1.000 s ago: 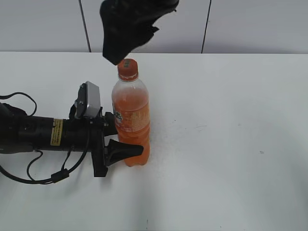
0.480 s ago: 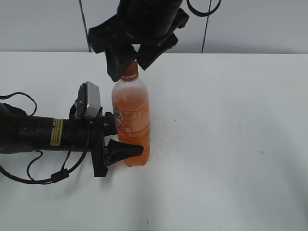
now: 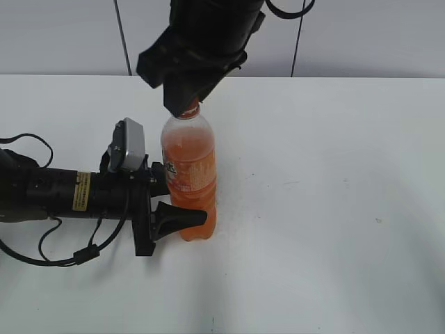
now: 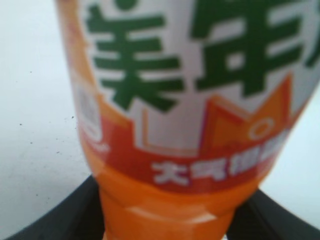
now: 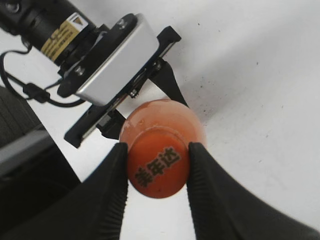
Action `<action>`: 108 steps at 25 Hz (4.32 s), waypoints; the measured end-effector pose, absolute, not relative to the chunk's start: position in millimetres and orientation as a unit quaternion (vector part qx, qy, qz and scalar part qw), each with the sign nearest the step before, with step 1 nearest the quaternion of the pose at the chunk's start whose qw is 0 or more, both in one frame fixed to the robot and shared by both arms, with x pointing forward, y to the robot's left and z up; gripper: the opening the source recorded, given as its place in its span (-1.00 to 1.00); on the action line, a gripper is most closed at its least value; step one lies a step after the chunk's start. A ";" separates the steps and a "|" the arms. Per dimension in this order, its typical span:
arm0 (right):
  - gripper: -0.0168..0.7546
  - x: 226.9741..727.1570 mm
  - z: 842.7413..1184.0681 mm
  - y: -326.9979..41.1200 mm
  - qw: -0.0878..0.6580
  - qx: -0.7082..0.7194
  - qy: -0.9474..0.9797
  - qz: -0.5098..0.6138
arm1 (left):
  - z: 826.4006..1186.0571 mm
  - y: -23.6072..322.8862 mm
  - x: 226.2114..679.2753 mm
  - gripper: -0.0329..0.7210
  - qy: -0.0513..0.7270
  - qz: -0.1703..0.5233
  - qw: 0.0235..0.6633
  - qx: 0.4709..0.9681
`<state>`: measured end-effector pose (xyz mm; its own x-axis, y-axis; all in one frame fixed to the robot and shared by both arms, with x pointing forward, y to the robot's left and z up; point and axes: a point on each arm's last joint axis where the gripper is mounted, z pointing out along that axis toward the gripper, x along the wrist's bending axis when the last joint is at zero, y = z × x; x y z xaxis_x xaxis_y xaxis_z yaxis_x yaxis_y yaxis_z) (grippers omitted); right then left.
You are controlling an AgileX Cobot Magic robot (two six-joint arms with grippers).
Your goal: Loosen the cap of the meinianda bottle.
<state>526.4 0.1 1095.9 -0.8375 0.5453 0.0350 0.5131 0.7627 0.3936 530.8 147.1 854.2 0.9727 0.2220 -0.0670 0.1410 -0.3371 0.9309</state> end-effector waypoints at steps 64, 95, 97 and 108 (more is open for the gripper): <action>-0.26 534.5 930.7 -248.9 0.149 0.672 0.693 0.214 | 855.0 147.0 531.6 0.15 0.114 0.038 0.569 0.814; 0.54 549.6 880.1 -244.5 0.153 0.661 0.705 0.205 | 853.5 159.0 532.8 0.51 0.107 0.035 0.562 0.819; 0.54 549.3 885.5 -244.5 0.156 0.660 0.704 0.209 | 853.1 169.5 534.4 0.59 0.105 0.035 0.557 0.823; 0.54 546.5 922.4 -245.2 0.188 0.640 0.705 0.242 | 889.8 251.5 550.7 0.62 0.196 0.100 0.454 0.863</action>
<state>546.5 -245.2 922.4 -0.1105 0.9929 0.0443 0.8108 0.0643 0.5817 550.7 251.5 889.8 0.9033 0.4291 -0.0062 0.2480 -0.5101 0.8236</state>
